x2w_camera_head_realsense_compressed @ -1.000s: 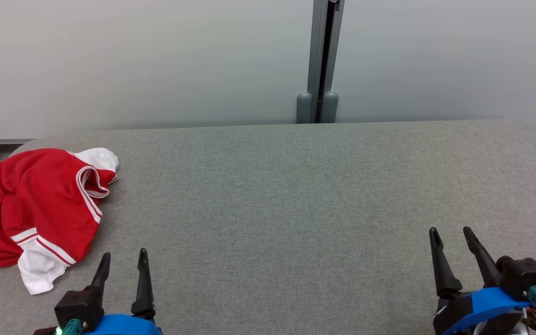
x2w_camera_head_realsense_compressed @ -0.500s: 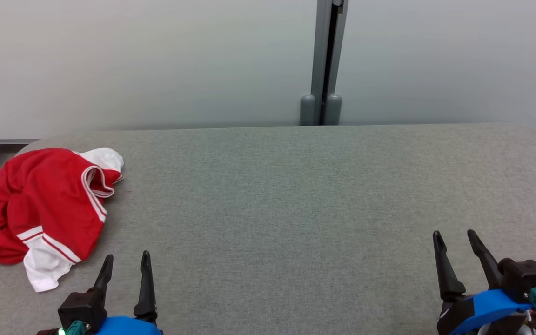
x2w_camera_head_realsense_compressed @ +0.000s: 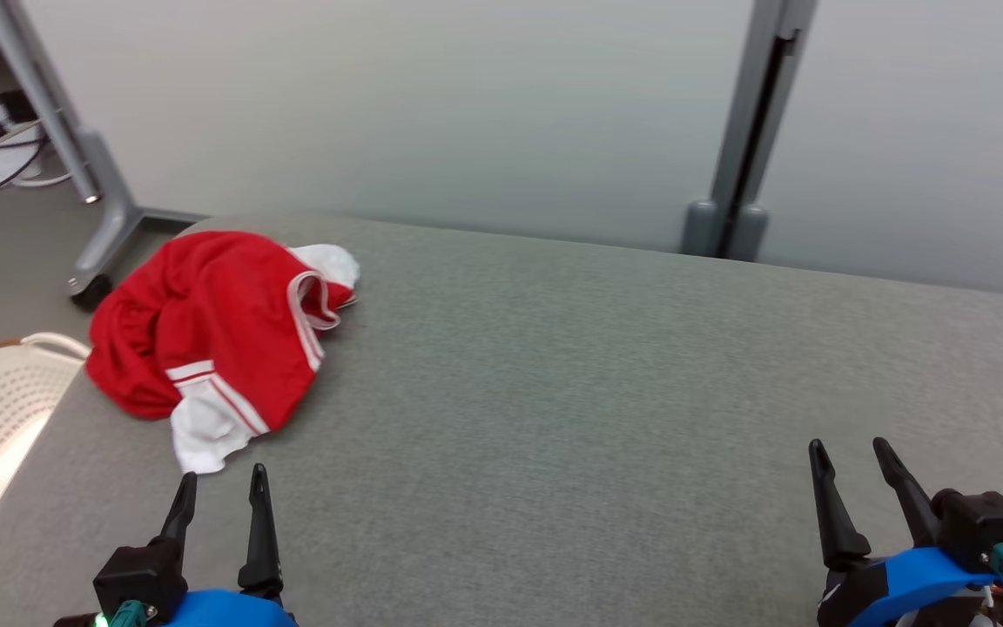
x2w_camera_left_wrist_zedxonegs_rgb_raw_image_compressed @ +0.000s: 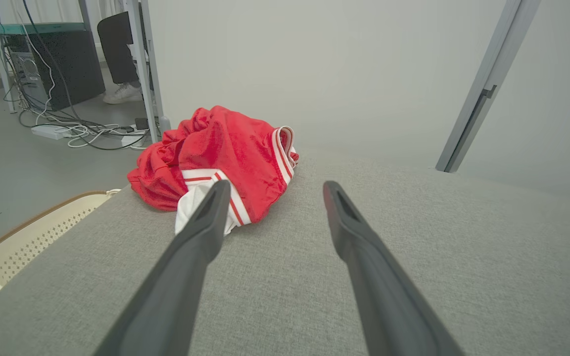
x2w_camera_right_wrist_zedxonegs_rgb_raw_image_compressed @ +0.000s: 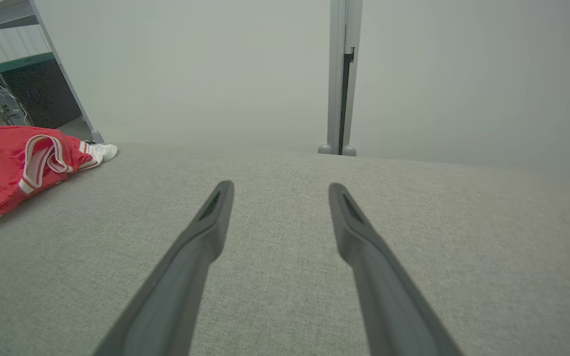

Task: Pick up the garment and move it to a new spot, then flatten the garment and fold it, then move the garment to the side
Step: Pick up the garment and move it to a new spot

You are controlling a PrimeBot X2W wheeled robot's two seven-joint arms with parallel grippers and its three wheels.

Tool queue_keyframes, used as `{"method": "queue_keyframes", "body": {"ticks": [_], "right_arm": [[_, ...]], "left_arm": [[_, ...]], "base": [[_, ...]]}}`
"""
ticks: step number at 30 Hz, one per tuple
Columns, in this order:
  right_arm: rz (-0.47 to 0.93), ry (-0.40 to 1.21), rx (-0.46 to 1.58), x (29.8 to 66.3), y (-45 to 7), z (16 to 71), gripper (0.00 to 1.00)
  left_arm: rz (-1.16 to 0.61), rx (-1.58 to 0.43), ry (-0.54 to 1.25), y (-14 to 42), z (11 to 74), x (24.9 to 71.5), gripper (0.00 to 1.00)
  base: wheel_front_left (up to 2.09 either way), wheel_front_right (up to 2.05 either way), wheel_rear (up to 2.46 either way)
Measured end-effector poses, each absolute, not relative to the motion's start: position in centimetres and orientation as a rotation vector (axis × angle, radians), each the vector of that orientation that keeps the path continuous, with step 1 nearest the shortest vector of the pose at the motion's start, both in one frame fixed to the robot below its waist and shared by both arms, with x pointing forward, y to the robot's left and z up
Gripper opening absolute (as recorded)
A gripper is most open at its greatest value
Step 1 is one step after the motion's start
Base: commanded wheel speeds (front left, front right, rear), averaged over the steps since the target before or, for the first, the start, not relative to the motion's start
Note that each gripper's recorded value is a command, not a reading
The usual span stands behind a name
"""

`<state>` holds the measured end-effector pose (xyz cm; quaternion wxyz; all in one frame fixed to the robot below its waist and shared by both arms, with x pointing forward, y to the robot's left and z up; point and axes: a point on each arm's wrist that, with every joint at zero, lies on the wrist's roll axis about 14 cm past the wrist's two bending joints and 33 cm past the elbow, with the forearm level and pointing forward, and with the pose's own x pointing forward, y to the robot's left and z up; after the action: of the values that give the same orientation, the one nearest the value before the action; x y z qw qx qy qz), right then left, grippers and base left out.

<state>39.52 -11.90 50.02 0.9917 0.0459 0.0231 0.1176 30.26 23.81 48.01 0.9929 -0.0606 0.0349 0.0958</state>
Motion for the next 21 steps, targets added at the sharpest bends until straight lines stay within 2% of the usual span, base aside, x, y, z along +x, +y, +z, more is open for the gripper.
{"method": "queue_keyframes", "body": {"ticks": [11, 21], "right_arm": [[0.428, 0.061, 0.077, 41.1, -4.8, 49.8, 1.00], [0.557, 0.074, 0.081, 41.1, 0.0, 49.6, 1.00]], "left_arm": [[0.387, -0.141, 0.063, 28.5, 47.8, 25.7, 1.00], [0.516, -0.144, 0.063, 31.3, 47.6, 21.8, 1.00]], "base": [[0.00, 0.00, 0.00], [0.00, 0.00, 0.00]]}}
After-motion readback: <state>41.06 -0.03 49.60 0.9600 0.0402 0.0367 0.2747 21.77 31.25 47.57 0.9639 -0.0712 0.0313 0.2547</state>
